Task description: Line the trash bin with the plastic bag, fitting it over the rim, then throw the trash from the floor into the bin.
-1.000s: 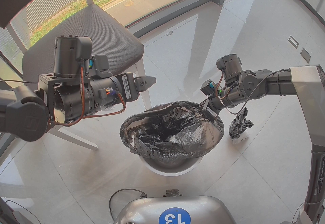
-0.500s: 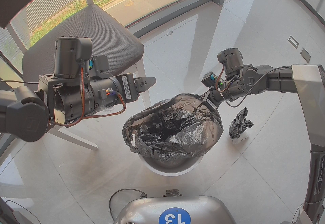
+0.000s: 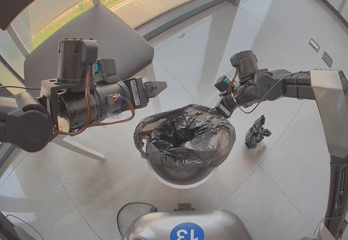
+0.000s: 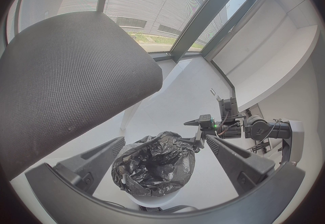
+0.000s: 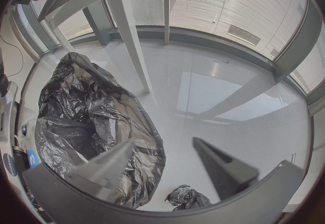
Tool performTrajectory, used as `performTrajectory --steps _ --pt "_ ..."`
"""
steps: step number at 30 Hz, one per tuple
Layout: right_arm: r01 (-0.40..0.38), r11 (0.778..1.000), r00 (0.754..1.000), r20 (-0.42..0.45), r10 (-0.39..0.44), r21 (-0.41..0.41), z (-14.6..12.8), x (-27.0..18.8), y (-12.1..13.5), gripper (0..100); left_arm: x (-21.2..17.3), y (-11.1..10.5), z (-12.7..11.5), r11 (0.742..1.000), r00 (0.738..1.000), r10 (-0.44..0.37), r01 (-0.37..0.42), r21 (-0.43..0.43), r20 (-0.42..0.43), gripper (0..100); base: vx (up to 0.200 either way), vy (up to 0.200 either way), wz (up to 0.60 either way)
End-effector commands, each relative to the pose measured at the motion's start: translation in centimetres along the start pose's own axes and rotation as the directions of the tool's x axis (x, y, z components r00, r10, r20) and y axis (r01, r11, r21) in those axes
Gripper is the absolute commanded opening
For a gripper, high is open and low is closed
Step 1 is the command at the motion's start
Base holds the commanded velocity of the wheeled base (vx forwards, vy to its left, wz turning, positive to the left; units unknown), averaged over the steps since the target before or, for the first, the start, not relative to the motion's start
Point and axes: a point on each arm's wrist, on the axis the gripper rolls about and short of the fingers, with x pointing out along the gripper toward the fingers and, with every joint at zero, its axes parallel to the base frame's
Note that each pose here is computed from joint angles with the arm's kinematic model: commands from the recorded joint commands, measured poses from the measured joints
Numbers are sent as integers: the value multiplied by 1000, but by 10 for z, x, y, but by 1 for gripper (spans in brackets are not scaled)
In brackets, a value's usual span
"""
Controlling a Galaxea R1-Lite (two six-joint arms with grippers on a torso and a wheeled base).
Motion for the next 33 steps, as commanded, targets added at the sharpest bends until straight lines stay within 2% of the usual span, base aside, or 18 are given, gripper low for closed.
performTrajectory --steps 1,6,9,12,15,23,24,26,29,30,33 --pt "-9 1000 1000 5 9 -8 4 -2 6 100 -1 0 0 1000 1000 -1 1 -1 4 100 0 0 0" --pt "4 1000 999 33 -4 -12 13 -27 3 100 -4 1 -3 1000 1000 0 0 0 -4 100 0 0 0" --pt "1 1000 998 58 0 -28 17 -64 5 100 -5 2 -6 1000 1000 2 -2 1 -13 100 0 0 0" --pt "-26 998 997 73 30 -61 17 -91 16 100 -4 1 -6 1000 1000 -10 10 0 -3 100 0 0 0" --pt "-85 991 992 89 95 -106 15 -106 30 100 0 -1 -7 999 999 -40 40 2 -7 100 0 0 0" --pt "-221 963 972 42 230 -156 4 -103 68 100 9 -5 -11 998 998 -54 55 5 -17 100 0 0 0" --pt "-269 947 959 45 281 -174 5 -104 81 100 11 -5 -11 998 998 -55 55 6 -19 100 0 0 0" --pt "-305 933 948 35 317 -189 4 -103 93 100 11 -6 -11 998 998 -57 57 4 -19 100 0 0 0" --pt "-333 921 939 21 343 -201 3 -101 103 100 14 -6 -11 998 998 -57 57 2 -20 100 0 0 0" --pt "-355 911 931 5 364 -210 1 -99 112 100 17 -7 -9 998 998 -58 58 1 -17 100 0 0 0" --pt "-372 904 926 -14 378 -212 -2 -95 117 100 20 -7 -10 998 998 -57 57 1 -19 100 0 0 0"
